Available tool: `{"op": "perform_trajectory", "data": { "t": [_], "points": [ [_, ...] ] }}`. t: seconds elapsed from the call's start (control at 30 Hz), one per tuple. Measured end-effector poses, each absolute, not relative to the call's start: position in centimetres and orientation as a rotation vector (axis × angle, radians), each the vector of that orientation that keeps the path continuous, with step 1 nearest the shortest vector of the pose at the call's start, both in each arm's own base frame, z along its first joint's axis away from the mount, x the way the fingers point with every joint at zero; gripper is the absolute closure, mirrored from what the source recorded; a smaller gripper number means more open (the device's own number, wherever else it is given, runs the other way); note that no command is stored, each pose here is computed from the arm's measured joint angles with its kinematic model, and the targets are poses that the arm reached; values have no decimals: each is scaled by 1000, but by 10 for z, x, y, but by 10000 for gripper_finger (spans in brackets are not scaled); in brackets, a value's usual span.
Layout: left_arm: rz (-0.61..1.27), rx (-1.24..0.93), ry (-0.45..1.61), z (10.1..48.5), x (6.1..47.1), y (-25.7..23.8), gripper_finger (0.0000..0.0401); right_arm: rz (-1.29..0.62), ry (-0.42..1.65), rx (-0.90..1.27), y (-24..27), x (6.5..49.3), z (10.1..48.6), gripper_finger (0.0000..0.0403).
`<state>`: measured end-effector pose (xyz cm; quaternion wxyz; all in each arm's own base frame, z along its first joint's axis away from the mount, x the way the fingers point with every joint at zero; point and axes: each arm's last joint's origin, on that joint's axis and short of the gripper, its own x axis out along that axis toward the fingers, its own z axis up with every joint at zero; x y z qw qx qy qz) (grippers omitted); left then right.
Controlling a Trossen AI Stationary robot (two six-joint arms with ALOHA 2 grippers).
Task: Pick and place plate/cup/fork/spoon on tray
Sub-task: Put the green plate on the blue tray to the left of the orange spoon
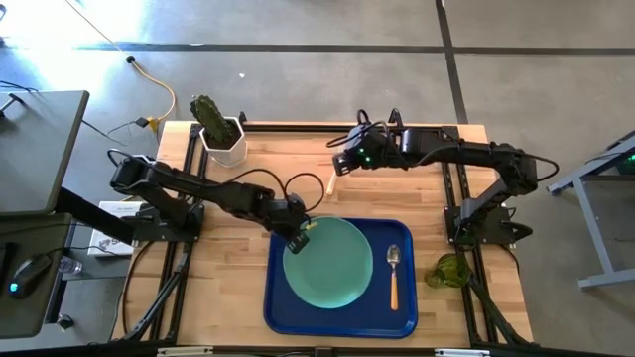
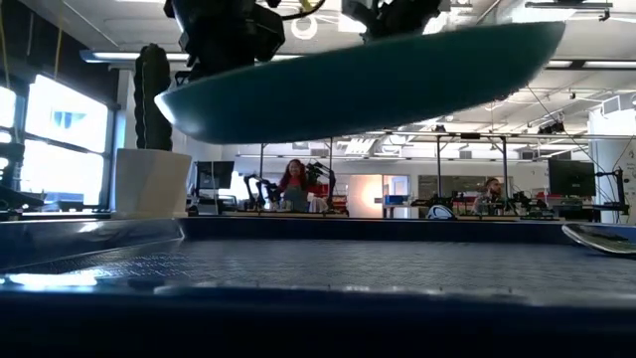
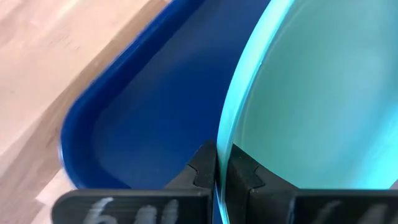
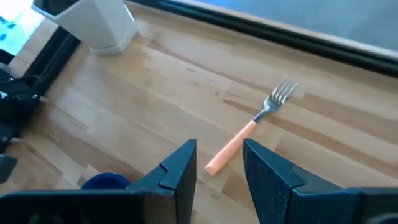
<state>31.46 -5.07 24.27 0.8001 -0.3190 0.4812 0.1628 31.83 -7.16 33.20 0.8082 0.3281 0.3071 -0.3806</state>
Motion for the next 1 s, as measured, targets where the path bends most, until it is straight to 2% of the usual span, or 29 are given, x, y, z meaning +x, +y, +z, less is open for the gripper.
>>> {"op": "perform_trajectory", "data": {
  "t": [0.23, 0.73, 1.0],
  "points": [
    [288, -705, 1044, 239, 320, -54, 398, -807, 759, 716, -76, 311, 327, 281],
    [505, -959, 990, 235, 320, -52, 398, -568, 965, 493, -83, 303, 323, 281],
    [576, -1077, 971, 235, 319, -59, 398, -549, 1061, 441, -88, 295, 319, 281]
  ]
}}
